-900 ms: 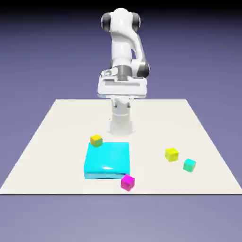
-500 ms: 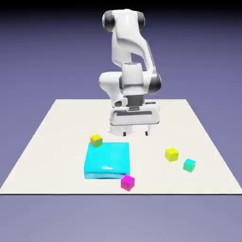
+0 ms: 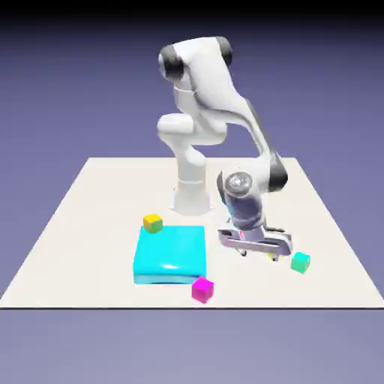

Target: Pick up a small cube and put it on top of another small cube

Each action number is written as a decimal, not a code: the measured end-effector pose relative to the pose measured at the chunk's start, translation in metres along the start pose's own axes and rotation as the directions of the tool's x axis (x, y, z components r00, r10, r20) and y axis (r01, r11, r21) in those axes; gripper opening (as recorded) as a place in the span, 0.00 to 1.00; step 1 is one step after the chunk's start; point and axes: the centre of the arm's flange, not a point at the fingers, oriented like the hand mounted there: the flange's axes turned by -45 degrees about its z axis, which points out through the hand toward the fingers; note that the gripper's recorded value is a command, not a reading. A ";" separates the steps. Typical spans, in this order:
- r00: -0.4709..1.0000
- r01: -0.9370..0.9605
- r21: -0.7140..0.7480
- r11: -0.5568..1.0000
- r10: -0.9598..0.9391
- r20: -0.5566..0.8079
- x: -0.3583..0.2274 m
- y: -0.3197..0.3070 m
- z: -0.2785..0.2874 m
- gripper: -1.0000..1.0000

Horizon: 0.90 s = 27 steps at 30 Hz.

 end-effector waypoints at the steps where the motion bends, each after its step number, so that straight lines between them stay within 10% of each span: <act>1: 0.999 -0.023 0.000 1.000 0.023 0.049 0.000 -0.006 0.011 0.50; 9: 0.879 -0.186 -0.042 0.982 0.185 0.440 -0.016 -0.050 0.085 0.50; 14: 0.876 -0.188 -0.043 0.981 0.187 0.445 -0.028 -0.050 0.146 0.50; 15: 0.876 -0.188 -0.043 0.981 0.187 0.445 -0.029 -0.050 0.147 0.00; 20: 0.875 -0.189 -0.041 0.981 0.187 0.446 -0.016 -0.050 0.087 0.00; 27: 0.857 0.280 -0.253 0.926 -0.122 0.501 -0.073 -0.055 0.080 0.00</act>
